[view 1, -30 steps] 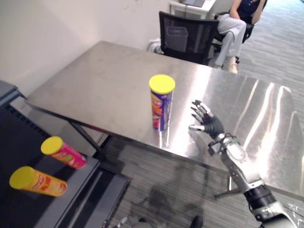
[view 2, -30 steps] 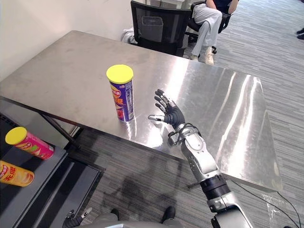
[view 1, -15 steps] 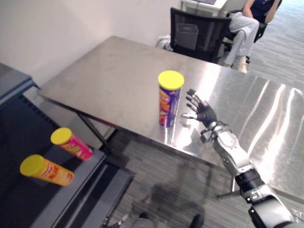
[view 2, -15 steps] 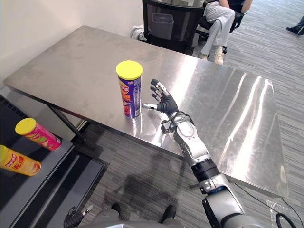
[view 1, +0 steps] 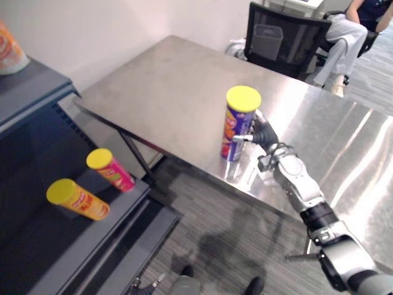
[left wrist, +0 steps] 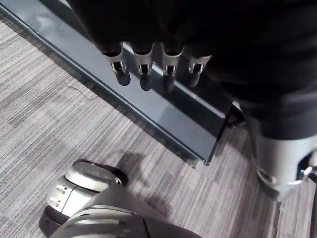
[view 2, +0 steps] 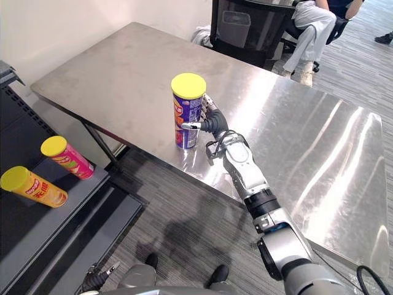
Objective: Put the gum and the chips on the shelf.
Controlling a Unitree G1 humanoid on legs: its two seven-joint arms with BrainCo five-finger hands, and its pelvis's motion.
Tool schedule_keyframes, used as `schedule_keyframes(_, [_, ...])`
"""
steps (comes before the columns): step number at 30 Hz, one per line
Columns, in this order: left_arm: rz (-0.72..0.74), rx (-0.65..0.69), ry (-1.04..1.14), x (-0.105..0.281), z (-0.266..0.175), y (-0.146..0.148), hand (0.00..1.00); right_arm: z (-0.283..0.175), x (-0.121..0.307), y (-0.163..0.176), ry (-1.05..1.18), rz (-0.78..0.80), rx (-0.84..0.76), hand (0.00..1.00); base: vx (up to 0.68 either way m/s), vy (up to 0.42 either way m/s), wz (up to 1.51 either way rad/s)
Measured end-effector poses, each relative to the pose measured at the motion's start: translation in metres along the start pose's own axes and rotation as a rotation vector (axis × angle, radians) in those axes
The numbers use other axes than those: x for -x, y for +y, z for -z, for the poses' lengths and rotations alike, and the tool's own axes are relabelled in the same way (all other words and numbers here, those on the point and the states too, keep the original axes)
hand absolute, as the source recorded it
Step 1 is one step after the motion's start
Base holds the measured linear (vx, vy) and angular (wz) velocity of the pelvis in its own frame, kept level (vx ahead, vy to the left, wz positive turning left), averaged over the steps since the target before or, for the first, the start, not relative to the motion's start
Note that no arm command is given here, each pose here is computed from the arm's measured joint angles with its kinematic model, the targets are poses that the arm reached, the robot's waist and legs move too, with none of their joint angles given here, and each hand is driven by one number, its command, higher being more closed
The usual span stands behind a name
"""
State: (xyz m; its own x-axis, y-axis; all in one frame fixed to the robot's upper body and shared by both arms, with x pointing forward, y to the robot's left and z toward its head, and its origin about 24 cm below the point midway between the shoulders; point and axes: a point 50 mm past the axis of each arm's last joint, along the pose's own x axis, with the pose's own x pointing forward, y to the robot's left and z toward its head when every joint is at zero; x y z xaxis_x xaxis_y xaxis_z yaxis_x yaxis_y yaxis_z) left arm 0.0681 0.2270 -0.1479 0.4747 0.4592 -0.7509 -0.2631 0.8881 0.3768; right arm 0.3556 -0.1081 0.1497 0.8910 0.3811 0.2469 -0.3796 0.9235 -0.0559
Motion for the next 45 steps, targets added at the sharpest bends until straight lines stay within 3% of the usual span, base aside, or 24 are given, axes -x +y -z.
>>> schedule_keyframes(13, [0.003,-0.004,-0.006,0.0,-0.001,0.0,0.0,-0.034,-0.019,0.015,-0.106,-0.068,0.077,0.0,-0.02,-0.005,0.07])
schedule_keyframes(14, [0.003,-0.004,-0.005,0.0,-0.001,0.0,0.0,-0.037,-0.019,0.017,-0.117,-0.083,0.078,1.0,0.0,0.0,0.0])
schedule_keyframes(26, [0.003,-0.006,-0.003,0.0,0.0,0.0,0.0,-0.039,-0.014,0.044,-0.13,-0.229,0.094,1.0,0.0,0.001,-0.01])
schedule_keyframes(45, [0.006,-0.04,0.027,-0.001,0.004,0.001,0.0,-0.005,0.016,0.021,-0.093,-0.038,-0.064,1.0,0.01,0.003,-0.1])
